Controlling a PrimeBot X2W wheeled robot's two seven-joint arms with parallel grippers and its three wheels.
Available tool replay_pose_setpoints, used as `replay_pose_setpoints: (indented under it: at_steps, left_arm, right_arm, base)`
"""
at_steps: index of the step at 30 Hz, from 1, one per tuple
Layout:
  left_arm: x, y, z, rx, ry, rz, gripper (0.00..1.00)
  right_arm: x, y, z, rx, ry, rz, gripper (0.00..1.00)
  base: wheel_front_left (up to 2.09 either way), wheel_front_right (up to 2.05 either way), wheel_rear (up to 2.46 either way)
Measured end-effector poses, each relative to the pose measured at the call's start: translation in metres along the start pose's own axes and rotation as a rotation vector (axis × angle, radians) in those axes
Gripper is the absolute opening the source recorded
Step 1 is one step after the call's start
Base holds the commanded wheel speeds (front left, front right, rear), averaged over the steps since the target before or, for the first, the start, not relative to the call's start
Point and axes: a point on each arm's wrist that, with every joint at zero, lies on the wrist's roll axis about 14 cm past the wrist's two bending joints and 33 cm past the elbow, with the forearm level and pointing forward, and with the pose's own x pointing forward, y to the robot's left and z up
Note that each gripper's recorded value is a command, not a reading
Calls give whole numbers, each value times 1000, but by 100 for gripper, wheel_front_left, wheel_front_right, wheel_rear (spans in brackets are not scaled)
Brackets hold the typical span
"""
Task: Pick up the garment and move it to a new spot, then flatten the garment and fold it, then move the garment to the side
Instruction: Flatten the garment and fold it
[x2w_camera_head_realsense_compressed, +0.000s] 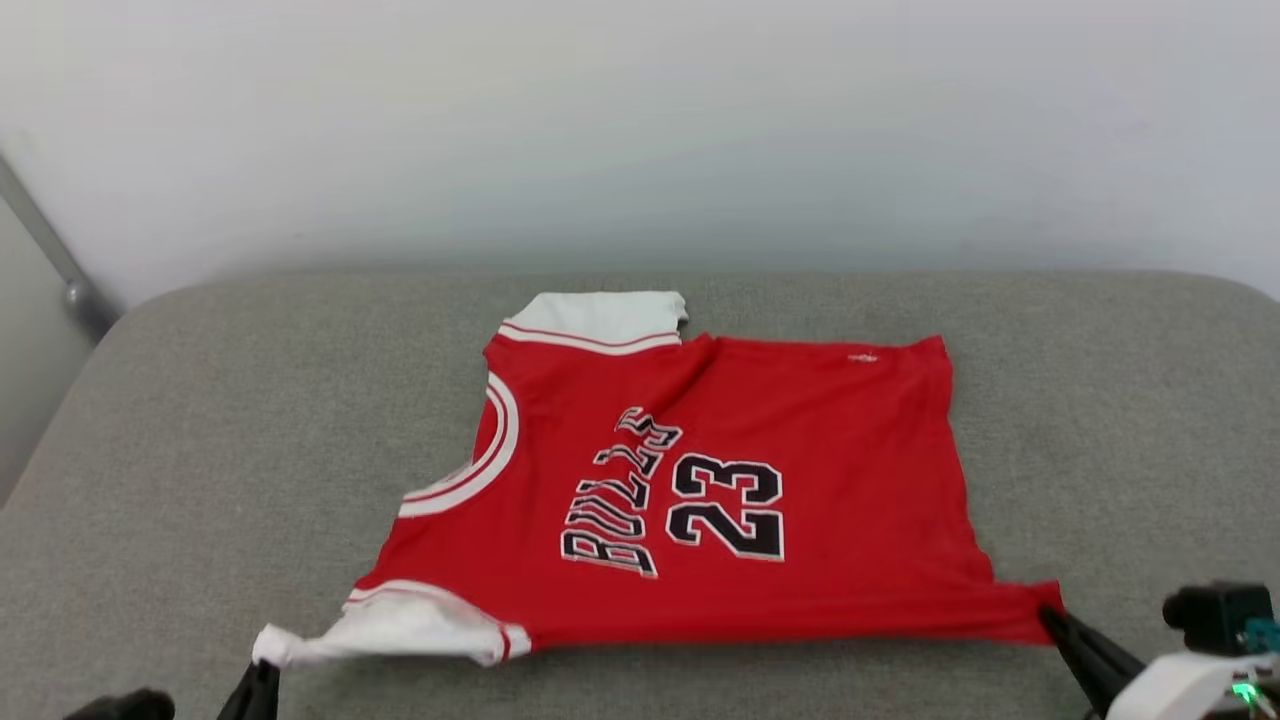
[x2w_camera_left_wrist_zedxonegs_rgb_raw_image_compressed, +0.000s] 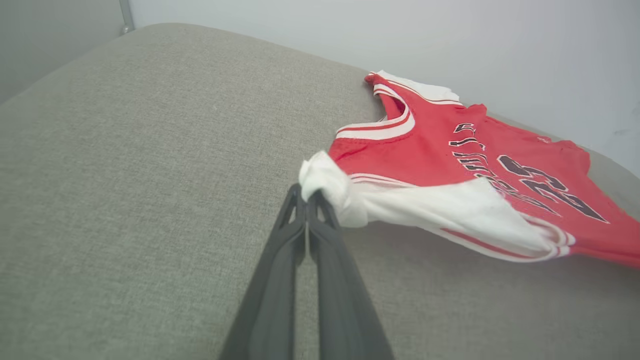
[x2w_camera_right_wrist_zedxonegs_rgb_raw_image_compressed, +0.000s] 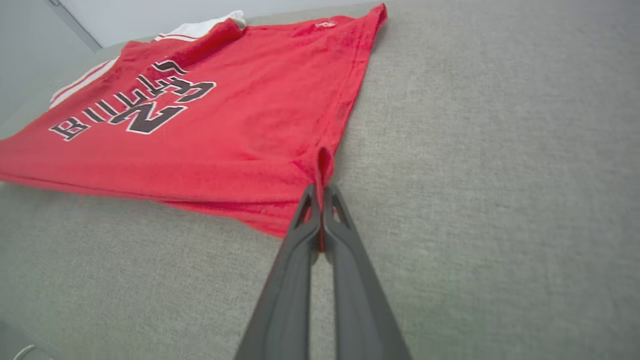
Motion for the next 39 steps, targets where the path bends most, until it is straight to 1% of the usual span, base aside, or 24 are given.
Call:
replay_pose_setpoints:
  at_steps: [4,6,11,16,20,26,31,35,36,37,38,39]
  left_arm:
    - [-22,3,-2,-15,28,26,0]
    - [-30,0,-3,-8,51,22,0]
    - [-31,-11,10,15,58,-13,0]
    - [-6,-39,20,-3,40,-86,0]
    - [19,-57,17,-3,65,-139,0]
    - [61,-71,5,-14,119,-175,0]
    - [89,-67,-13,-27,159,-163,0]
    - [97,-63,-37,-61,220,-147,0]
    - [97,-63,-42,-70,235,-143,29]
    - [98,-63,-45,-76,245,-144,60]
    - [98,-63,-48,-79,257,-144,99]
    - [99,-64,-50,-83,262,-145,100]
  right_arm:
    - [-21,-5,-15,24,29,-37,0]
    - [-28,-4,-20,15,50,-44,0]
    - [-31,0,-14,12,58,-57,0]
    - [-22,9,-9,15,82,-51,0]
    - [-6,14,7,-17,65,-35,0]
    - [24,8,17,-40,76,-40,0]
    - [44,0,-4,-20,152,-55,0]
    - [50,-4,-28,1,217,-67,0]
    - [50,-3,-33,5,230,-67,26]
    - [51,-2,-36,5,234,-65,47]
    - [51,-2,-38,4,235,-64,89]
    - [51,0,-39,-2,239,-58,100]
  base:
    - [0,0,0]
    - [0,0,0]
    - [0,0,0]
    - [0,0,0]
    - [0,0,0]
    - [0,0,0]
    - [0,0,0]
    - [0,0,0]
    - [0,0,0]
    - [0,0,0]
    - [0,0,0]
    - [0,0,0]
